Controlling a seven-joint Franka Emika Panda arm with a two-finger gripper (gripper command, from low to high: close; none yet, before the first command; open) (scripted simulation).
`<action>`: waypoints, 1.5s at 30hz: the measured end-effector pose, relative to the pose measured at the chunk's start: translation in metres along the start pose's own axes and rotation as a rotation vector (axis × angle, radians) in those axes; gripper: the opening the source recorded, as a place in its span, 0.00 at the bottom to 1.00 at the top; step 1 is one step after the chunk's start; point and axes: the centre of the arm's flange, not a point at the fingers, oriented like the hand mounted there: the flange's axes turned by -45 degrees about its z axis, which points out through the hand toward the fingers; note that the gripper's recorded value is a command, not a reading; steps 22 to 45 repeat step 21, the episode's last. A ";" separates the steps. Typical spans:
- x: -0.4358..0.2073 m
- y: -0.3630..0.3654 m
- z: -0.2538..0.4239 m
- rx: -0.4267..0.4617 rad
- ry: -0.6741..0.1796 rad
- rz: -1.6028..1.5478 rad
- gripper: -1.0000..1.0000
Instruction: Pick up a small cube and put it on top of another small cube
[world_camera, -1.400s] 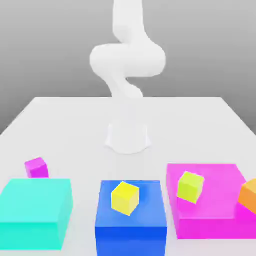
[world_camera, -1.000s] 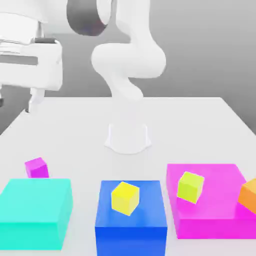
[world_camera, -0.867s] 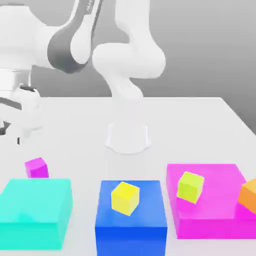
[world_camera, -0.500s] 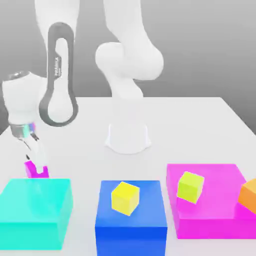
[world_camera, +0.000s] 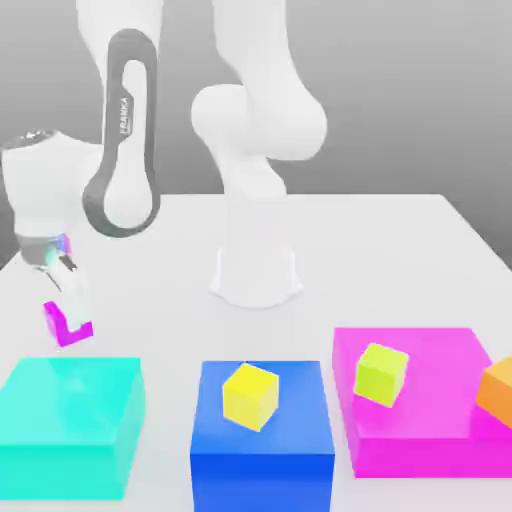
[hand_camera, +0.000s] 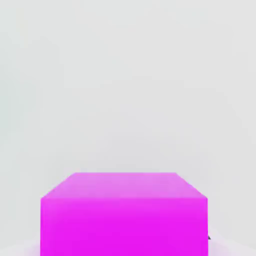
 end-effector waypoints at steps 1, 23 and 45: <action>0.006 -0.012 -0.009 0.004 0.000 -0.006 0.00; -0.099 -0.361 -0.088 -0.002 -0.002 -0.522 1.00; -0.099 -0.361 -0.088 -0.002 -0.002 -0.522 1.00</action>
